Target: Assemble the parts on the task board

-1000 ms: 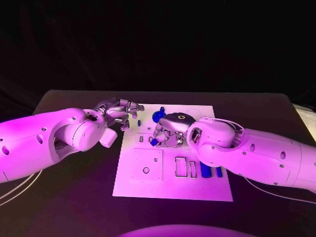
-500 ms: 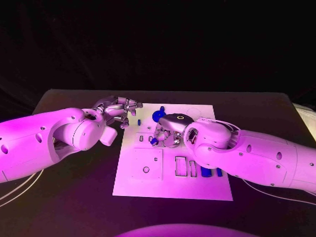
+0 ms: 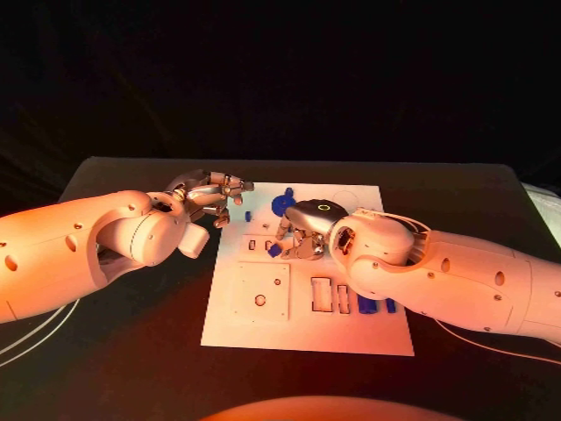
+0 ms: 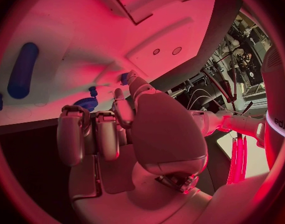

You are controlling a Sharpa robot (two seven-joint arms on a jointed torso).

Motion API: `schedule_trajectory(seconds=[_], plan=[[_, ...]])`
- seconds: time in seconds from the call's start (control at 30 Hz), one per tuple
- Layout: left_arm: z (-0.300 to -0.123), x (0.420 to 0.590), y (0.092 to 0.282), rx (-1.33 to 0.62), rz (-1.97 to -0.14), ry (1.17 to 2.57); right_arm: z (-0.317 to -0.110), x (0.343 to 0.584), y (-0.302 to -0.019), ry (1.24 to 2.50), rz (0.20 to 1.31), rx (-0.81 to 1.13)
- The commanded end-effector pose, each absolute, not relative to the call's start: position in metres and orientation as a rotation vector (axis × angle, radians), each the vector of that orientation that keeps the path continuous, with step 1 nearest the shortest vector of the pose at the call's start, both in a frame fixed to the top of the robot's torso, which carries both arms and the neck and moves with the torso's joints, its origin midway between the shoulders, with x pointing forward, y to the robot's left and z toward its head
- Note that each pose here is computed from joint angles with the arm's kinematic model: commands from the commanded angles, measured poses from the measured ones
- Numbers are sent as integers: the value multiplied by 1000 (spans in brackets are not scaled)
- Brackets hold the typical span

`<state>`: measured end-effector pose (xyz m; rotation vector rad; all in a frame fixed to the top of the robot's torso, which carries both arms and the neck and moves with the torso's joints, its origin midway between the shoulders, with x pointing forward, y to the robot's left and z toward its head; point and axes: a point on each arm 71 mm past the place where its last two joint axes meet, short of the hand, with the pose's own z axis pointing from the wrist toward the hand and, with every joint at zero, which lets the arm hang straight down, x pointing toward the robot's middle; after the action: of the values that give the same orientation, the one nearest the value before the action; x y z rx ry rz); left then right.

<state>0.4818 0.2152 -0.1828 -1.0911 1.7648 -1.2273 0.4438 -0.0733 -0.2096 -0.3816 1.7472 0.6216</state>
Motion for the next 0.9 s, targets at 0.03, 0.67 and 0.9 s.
schedule_trajectory(seconds=[0.03,0.67,0.9], plan=[[-183,482,214,-1083,-1237,1766,-208,440,-68,1708,685,-468],[-184,481,213,-1078,-1230,1777,-212,443,-67,1733,656,-445],[-184,481,213,-1069,-1226,1782,-211,443,-67,1731,627,-412]])
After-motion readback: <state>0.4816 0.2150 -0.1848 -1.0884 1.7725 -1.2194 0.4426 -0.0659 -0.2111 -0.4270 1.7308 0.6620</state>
